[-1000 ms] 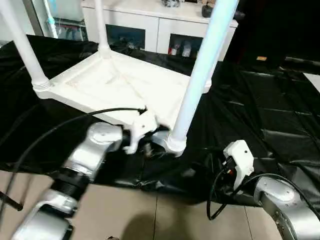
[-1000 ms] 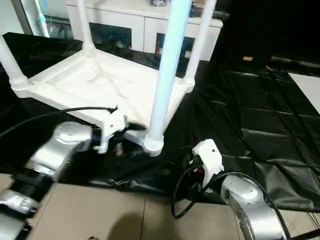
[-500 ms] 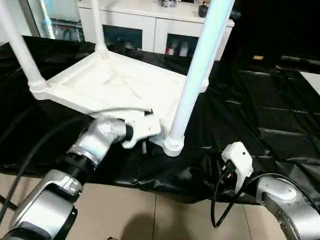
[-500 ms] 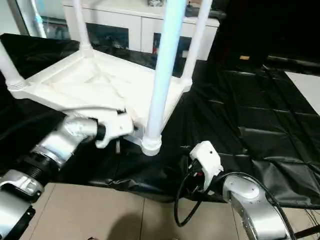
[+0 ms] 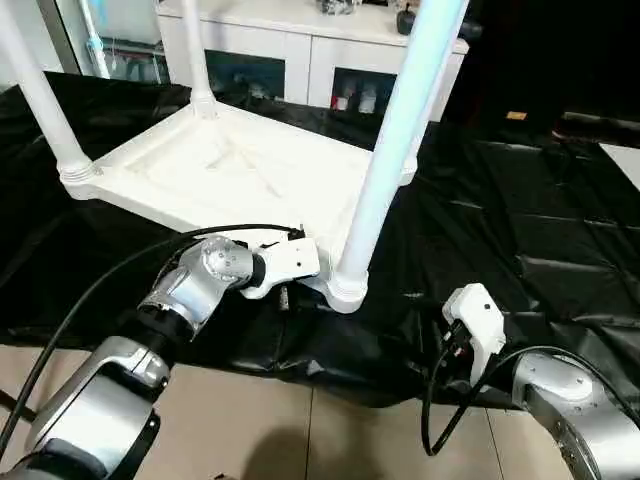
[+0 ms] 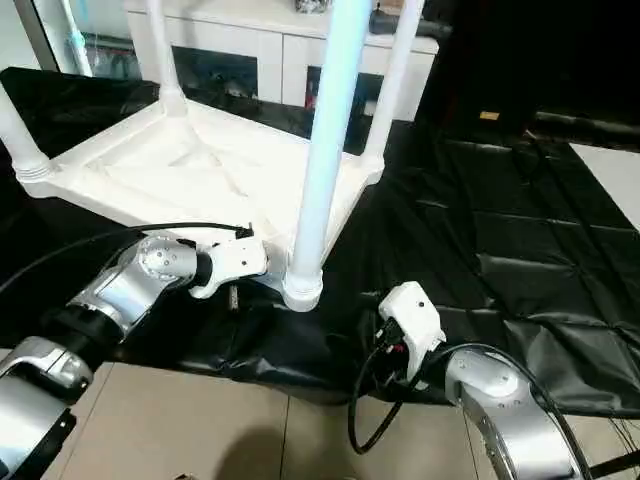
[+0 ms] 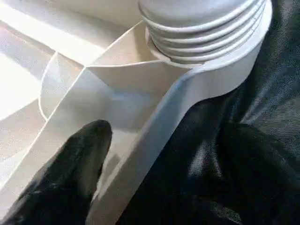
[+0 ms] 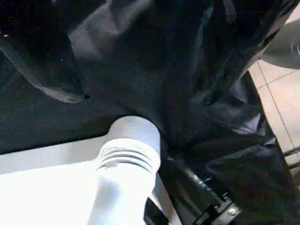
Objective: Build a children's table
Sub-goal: Rotate table base
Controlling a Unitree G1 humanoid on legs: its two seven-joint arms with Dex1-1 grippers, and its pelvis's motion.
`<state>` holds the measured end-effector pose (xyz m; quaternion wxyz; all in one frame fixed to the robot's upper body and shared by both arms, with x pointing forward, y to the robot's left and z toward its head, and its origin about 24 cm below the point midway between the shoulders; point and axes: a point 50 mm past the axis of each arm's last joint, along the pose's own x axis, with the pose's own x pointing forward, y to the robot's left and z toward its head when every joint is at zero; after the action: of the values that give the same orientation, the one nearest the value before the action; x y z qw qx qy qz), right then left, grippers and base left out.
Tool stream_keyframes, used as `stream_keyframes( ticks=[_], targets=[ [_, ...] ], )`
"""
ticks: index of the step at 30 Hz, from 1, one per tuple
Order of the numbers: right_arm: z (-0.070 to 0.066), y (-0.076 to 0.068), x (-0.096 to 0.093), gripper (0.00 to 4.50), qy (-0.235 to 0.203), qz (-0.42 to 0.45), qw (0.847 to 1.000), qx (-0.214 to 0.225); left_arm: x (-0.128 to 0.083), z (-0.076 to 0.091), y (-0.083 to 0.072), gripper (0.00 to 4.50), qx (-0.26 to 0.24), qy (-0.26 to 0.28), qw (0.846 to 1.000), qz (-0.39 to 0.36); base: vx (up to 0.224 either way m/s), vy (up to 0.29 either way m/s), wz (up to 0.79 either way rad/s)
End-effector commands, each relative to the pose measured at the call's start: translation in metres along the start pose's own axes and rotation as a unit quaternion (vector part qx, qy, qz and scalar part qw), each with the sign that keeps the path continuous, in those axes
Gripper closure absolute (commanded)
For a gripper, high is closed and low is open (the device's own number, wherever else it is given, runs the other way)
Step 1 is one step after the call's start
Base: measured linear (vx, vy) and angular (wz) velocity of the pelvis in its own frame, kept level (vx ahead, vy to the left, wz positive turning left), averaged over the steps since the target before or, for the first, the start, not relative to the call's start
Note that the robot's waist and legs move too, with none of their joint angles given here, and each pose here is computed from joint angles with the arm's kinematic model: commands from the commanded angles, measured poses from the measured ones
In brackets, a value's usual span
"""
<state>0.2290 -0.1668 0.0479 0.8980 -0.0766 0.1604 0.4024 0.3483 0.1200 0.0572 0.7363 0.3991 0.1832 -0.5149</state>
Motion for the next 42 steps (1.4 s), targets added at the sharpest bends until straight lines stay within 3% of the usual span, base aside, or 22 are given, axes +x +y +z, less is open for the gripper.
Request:
stream_keyframes(
  ticks=[1, 5, 6, 10, 11, 21, 23, 35, 42],
  targets=[
    [0.004, -0.002, -0.002, 0.61, 0.004, 0.002, 1.000, -0.019, 0.002, -0.006, -0.004, 0.65, 0.008, 0.026, 0.999, -0.019, 0.000, 0.000, 0.00],
    [0.004, -0.001, -0.002, 0.61, 0.008, 0.003, 1.000, -0.025, 0.002, -0.008, -0.008, 0.81, 0.032, 0.041, 0.998, -0.048, 0.000, 0.000, 0.00],
    [0.004, -0.001, -0.002, 0.61, 0.008, 0.003, 1.000, -0.026, 0.003, -0.009, -0.008, 1.09, 0.033, 0.043, 0.997, -0.052, 0.000, 0.000, 0.00],
    [0.004, -0.001, -0.003, 0.61, 0.008, 0.000, 1.000, -0.028, 0.002, -0.011, -0.013, 1.25, 0.031, 0.050, 0.995, -0.075, 0.000, 0.000, 0.00],
    [0.004, -0.001, -0.003, 0.61, 0.008, -0.001, 1.000, -0.029, 0.001, -0.012, -0.014, 1.53, 0.033, 0.053, 0.995, -0.084, 0.000, 0.000, 0.00],
    [0.004, -0.006, -0.007, 0.61, 0.012, -0.004, 0.999, -0.037, -0.014, -0.009, -0.022, 2.02, 0.015, 0.026, 0.985, -0.170, 0.000, 0.000, 0.00],
    [0.004, -0.007, -0.006, 0.61, 0.013, -0.003, 0.999, -0.040, -0.015, -0.007, -0.022, 2.35, 0.012, 0.022, 0.984, -0.178, 0.000, 0.000, 0.00],
    [0.005, -0.010, -0.006, 0.61, 0.016, 0.000, 0.999, -0.051, -0.020, -0.007, -0.022, 3.18, 0.003, 0.038, 0.982, -0.185, 0.000, 0.000, 0.00],
    [0.006, -0.012, -0.004, 0.61, 0.015, -0.009, 0.998, -0.053, -0.015, -0.015, -0.017, 3.54, -0.071, 0.073, 0.987, -0.123, 0.000, 0.000, 0.00]
  ],
)
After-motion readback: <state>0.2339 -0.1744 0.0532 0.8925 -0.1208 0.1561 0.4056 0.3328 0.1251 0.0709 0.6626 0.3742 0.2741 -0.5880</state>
